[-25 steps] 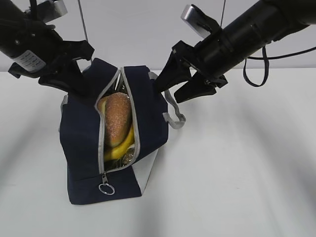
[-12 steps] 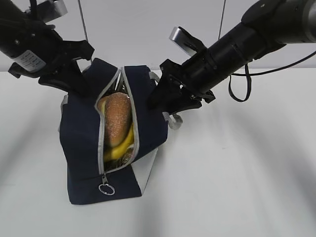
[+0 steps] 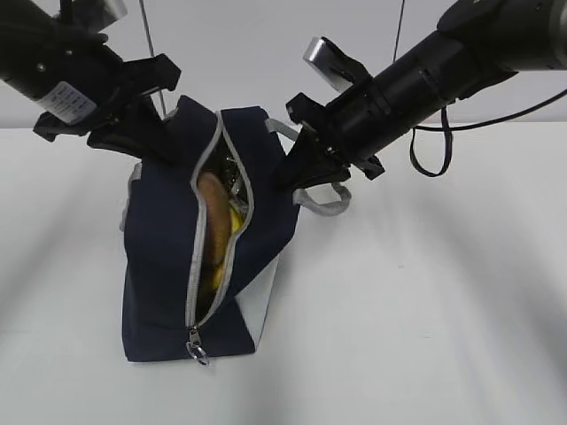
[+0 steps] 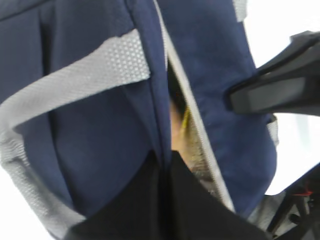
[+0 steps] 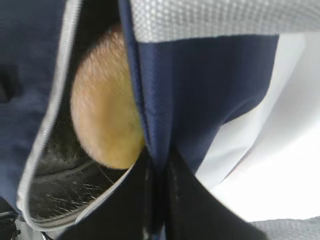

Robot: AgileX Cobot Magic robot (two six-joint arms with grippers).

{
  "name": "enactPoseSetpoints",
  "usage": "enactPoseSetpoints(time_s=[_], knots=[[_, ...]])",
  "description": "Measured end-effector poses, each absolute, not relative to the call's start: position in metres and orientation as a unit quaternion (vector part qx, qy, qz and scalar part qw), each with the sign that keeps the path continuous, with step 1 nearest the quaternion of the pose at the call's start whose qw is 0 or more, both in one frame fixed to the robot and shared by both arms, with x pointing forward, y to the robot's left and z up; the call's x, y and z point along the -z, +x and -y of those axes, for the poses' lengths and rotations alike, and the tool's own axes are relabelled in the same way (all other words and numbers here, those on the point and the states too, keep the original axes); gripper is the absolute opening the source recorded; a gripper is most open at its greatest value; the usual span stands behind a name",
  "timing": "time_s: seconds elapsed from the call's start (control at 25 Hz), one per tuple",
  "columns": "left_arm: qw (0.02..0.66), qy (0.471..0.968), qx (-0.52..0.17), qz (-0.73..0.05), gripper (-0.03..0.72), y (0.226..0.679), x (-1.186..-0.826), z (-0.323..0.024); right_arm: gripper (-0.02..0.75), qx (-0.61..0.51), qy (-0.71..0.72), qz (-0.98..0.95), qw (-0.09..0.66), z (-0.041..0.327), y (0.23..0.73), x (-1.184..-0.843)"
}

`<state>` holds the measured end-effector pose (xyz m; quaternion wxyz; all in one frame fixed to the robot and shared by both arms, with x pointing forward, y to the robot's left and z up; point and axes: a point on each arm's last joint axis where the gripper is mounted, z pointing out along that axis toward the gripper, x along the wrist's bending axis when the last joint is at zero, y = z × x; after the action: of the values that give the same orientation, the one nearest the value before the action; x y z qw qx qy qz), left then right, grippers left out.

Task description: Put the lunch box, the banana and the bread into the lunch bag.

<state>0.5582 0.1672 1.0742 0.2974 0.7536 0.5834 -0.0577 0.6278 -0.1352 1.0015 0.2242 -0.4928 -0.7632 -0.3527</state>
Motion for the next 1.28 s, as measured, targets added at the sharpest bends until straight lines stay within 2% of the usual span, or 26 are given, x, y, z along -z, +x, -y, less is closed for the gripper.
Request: enactPoseSetpoints(time_s=[0.32,0.52,0.92,1.28], knots=[[0.343,0.764,0.064,-0.542,-0.003,0.55,-1.087,-0.13,-0.003,0.364,-0.496,0.77,0.171,0.157,0.611,-1.057],[0.378,0.766,0.046,-0.518,-0.003,0.552,-1.1,-0.11,-0.003,0.335,-0.507,0.784,0.127,0.17,0.605,-1.074],[0.385,0.75,0.046,-0.536,-0.003,0.576,-1.078,-0.097,-0.003,0.309,-0.53,0.788,0.056,0.179,0.614,-1.08],[0.408,0.75,0.011,-0.521,-0.003,0.585,-1.094,-0.095,-0.004,0.316,-0.535,0.783,0.032,0.181,0.618,-1.081]])
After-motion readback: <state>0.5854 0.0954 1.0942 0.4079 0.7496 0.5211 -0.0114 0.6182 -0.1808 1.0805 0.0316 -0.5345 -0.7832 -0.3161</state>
